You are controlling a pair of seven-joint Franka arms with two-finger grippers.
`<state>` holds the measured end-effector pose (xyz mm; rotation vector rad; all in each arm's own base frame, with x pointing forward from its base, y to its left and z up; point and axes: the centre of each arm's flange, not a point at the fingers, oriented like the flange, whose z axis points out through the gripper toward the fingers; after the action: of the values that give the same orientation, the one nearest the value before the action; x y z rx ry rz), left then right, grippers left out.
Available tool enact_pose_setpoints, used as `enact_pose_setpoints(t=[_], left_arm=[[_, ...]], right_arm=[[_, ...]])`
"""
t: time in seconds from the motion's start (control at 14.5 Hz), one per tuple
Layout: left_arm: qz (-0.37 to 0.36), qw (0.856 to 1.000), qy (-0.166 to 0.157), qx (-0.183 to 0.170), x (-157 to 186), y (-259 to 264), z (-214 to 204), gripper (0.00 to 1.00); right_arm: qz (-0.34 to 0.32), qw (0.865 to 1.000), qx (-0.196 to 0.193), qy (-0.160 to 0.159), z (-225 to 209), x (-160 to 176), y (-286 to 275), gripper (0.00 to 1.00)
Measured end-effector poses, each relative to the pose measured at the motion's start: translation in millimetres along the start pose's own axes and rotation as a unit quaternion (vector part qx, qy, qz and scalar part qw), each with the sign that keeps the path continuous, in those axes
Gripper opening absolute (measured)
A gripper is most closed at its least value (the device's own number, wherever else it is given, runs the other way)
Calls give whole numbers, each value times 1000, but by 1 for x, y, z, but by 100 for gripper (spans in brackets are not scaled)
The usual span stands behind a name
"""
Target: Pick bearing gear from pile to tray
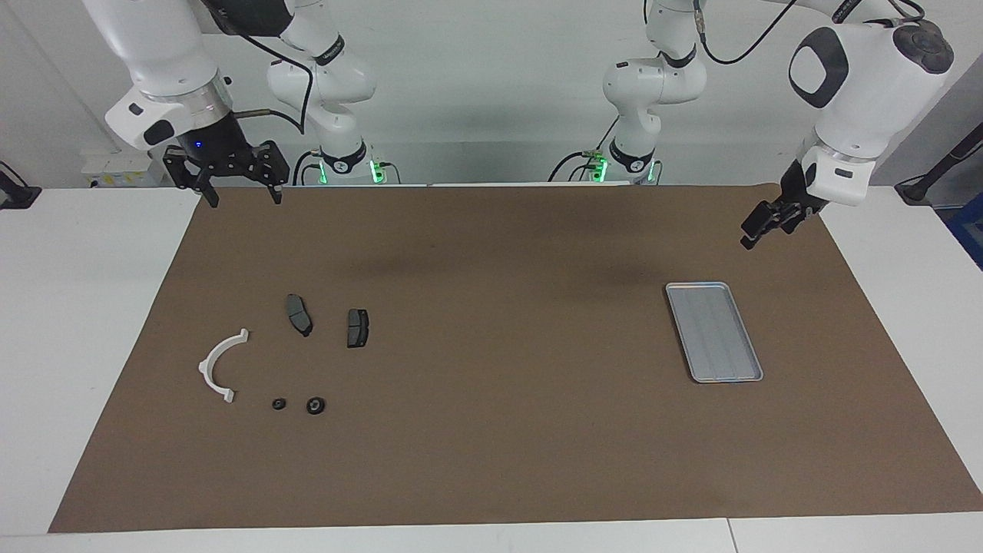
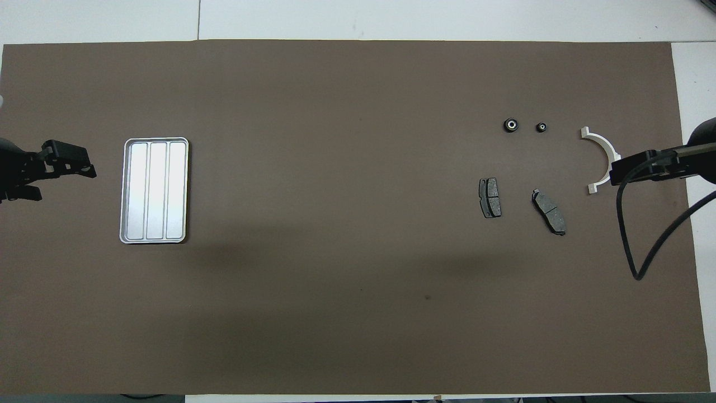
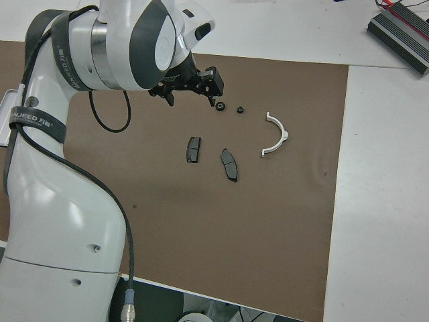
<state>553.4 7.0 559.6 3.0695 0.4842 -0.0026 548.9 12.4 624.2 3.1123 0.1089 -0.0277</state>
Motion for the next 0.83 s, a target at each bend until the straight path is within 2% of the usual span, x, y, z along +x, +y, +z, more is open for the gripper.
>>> enact_pose_setpoints(t=[0.34, 0.83], left_arm=[[0, 1000, 0, 0, 0, 0, 0, 100], [0, 1000, 0, 0, 0, 0, 0, 100]], right_arm=[[-2, 1000, 0, -12, 50, 45, 0, 100], [-4, 999, -2, -35, 150, 102, 0, 100]])
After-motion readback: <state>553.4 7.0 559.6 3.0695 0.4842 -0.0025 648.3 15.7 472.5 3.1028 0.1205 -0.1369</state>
